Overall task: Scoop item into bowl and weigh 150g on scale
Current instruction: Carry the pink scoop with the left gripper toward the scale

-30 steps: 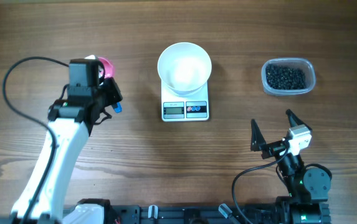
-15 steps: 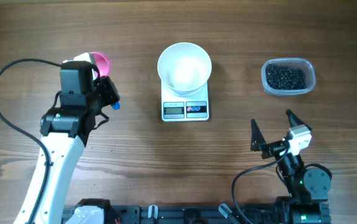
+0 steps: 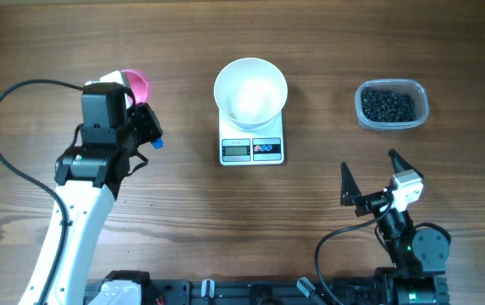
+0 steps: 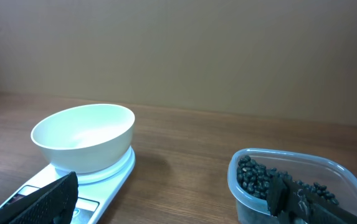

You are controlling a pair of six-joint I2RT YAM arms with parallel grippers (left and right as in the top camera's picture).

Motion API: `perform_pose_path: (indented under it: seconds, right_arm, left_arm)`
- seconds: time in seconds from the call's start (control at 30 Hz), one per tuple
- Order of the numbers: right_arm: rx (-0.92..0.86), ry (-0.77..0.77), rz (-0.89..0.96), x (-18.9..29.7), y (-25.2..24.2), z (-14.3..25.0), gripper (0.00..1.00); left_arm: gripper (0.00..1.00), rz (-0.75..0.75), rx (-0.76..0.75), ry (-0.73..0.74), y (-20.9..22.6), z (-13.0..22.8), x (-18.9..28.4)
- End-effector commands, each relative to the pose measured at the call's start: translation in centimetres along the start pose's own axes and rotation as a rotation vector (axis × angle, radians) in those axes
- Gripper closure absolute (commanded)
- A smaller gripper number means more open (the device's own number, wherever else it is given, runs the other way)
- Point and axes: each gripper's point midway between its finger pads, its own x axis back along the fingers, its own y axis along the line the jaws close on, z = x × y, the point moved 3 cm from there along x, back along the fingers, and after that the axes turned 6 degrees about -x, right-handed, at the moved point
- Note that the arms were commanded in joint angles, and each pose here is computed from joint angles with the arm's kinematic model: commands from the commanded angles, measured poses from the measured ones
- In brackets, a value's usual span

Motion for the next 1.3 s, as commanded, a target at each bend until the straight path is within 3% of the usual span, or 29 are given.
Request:
perform_pose_path:
  seconds: [0.0, 1.27]
  right_arm:
    - [0.014, -0.007, -0.005, 0.03, 0.11, -0.13, 0.0]
    - [0.014, -0.009, 0.013, 0.07, -0.28, -0.16, 0.0]
  left_arm:
    - [0.8, 0.015, -0.001, -0.021, -0.15, -0.58, 0.46]
    - [0.79, 0.023, -0.001, 0.009, -0.21, 0.04, 0.45]
